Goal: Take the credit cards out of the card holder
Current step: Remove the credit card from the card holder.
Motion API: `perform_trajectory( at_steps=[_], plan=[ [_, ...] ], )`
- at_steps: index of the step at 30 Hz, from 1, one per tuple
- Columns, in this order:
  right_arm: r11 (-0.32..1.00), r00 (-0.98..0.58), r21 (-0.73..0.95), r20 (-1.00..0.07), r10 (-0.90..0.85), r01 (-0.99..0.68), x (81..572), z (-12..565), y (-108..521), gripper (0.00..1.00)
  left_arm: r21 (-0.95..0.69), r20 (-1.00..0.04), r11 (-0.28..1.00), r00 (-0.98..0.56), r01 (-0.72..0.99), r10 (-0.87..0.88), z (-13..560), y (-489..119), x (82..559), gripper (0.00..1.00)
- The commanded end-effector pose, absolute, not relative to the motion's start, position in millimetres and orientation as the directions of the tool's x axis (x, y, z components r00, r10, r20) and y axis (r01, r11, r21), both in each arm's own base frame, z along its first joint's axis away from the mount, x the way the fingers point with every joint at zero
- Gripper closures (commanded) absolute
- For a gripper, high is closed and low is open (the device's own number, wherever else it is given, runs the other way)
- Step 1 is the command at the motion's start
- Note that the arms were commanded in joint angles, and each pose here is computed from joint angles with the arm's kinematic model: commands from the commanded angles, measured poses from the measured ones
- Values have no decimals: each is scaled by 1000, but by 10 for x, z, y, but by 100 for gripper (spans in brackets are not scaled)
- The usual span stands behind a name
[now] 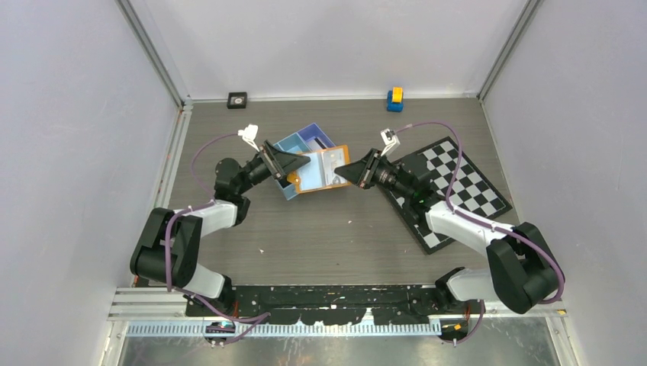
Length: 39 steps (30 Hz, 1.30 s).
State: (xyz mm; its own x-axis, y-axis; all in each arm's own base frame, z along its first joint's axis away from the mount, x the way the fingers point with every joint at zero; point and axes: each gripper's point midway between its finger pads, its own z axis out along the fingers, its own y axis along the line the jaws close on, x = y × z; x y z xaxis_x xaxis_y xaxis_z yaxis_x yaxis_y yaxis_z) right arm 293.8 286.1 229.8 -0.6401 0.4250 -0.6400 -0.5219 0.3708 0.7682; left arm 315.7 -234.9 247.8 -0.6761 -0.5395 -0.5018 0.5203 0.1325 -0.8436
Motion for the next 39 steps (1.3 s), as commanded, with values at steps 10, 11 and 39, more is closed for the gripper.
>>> perform_trajectory(
  at_steps=[10,11,39],
  plan=[
    [357,-578,761,-645,499,-542,3014,2558,2757,94,-800,-600,274,-703,534,-381,2354,-2710,3139,68],
    [351,-582,763,-643,498,-543,3011,2560,2763,94,-799,-601,269,-705,537,-376,2363,-2718,3130,76],
    [492,-565,762,-644,515,-420,3214,2334,2554,100,-673,-726,665,-458,324,-513,2358,-1881,3164,50]
  ],
)
